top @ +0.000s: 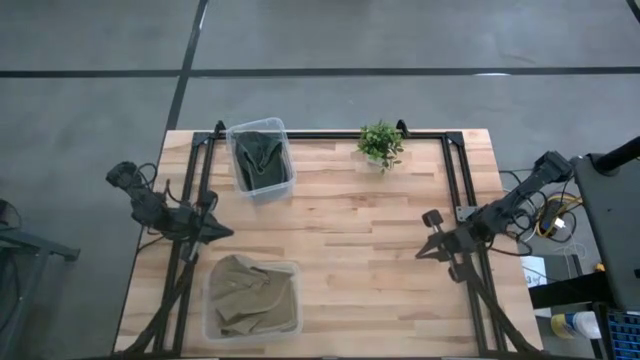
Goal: Pick & Place hat
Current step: Return to home position
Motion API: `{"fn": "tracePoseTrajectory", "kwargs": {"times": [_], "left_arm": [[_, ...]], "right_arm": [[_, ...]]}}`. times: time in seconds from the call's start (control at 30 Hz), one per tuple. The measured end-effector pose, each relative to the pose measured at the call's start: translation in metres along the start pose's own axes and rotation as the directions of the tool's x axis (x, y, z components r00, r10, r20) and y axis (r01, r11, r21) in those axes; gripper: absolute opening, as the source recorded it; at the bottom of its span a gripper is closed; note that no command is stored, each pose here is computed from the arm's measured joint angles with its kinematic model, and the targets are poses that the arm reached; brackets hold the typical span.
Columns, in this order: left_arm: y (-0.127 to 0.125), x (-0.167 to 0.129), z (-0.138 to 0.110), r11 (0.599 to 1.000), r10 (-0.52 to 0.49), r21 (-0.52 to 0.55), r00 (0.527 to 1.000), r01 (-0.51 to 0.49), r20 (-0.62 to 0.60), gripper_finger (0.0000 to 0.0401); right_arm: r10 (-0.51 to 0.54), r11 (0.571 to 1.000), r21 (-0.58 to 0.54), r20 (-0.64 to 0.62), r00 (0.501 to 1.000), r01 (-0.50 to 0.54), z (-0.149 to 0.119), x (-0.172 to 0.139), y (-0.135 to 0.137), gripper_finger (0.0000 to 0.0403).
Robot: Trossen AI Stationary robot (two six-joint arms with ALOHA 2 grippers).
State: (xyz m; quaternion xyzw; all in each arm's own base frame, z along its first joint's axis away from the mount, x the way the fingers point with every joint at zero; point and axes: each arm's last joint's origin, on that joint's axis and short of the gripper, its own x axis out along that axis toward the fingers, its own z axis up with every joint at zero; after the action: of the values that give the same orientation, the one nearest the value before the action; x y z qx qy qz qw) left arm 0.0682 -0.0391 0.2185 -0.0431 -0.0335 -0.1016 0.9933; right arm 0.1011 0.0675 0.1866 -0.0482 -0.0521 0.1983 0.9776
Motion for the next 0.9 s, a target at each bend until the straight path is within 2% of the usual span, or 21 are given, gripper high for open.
{"fn": "tracePoseTrajectory", "kwargs": {"times": [0.2, 0.43, 0.67, 0.9], "left_arm": [[0.0, 0.001, -0.006, 1.0, 0.003, 0.002, 1.0, -0.003, -0.018, 0.0], [0.0, 0.002, -0.01, 1.0, 0.006, 0.017, 0.999, -0.005, -0.038, 0.0], [0.001, 0.001, -0.014, 1.0, 0.029, 0.009, 0.996, -0.029, -0.079, 0.0], [-0.004, 0.003, -0.015, 0.995, -0.09, 0.043, 0.995, 0.091, -0.038, 0.0]], "right_arm": [[-0.012, 1.0, -0.022, 0.087, 0.996, 0.014, -0.001, -0.012, -0.003, 0.0009], [-0.015, 1.0, -0.026, 0.1, 0.995, 0.017, 0.0, -0.022, -0.005, 0.0009], [-0.032, 0.999, 0.015, -0.006, 0.999, 0.032, -0.011, -0.025, -0.006, 0.0009], [-0.019, 1.0, 0.015, -0.024, 1.0, 0.02, -0.013, -0.026, -0.005, 0.0009]]}}
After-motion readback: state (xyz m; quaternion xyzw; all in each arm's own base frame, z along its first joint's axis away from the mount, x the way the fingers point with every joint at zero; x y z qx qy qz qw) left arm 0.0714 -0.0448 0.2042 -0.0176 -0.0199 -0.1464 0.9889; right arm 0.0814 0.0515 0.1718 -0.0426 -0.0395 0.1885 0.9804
